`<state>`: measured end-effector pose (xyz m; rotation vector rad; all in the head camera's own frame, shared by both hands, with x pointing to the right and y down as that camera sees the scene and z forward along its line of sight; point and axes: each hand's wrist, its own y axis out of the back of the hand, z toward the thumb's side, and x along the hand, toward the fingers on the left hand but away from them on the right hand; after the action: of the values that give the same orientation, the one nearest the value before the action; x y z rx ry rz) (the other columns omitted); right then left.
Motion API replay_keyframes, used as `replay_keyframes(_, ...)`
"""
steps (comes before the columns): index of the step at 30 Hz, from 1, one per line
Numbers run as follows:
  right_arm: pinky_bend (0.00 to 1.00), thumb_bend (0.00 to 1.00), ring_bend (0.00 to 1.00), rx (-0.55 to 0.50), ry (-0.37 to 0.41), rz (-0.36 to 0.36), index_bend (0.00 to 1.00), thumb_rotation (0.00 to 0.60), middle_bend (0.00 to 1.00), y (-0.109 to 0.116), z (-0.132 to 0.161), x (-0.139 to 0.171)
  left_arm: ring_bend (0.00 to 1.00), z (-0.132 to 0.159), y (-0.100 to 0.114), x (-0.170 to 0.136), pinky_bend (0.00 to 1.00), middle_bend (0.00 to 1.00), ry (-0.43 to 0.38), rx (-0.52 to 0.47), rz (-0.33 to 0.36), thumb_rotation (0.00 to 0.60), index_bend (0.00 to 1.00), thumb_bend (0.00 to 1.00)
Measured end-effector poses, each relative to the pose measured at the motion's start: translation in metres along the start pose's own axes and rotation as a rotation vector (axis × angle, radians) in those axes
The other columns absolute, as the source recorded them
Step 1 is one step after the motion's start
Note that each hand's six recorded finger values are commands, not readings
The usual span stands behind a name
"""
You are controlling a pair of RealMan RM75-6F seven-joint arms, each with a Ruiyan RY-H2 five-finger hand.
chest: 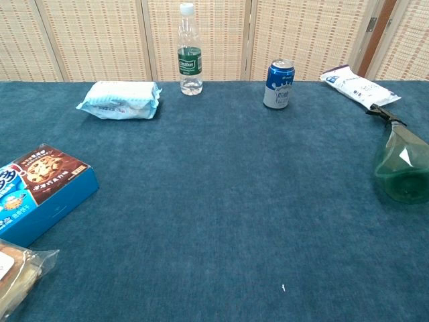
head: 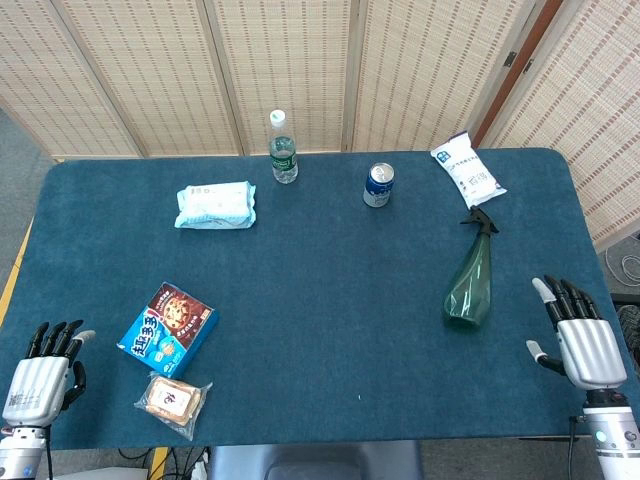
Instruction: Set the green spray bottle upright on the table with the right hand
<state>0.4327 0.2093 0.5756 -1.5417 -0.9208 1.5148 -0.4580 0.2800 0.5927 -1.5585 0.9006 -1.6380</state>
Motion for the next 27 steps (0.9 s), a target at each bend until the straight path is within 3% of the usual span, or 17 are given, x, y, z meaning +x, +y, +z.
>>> replay_keyframes(11, 0.14, 0.19, 0.04, -0.016, 0.015, -0.002, 0.0, 0.6, 0.07, -0.001, 0.005, -0.003, 0.11, -0.008, 0.032, 0.025, 0.0, 0.14, -0.029, -0.038, 0.064, 0.6, 0.22, 0.74)
replay_keyframes(27, 0.14, 0.19, 0.04, -0.013, 0.045, 0.04, 0.0, 0.6, 0.07, -0.01, 0.029, -0.024, 0.11, -0.019, 0.034, 0.019, 0.0, 0.14, -0.019, -0.048, 0.068, 0.6, 0.22, 0.74)
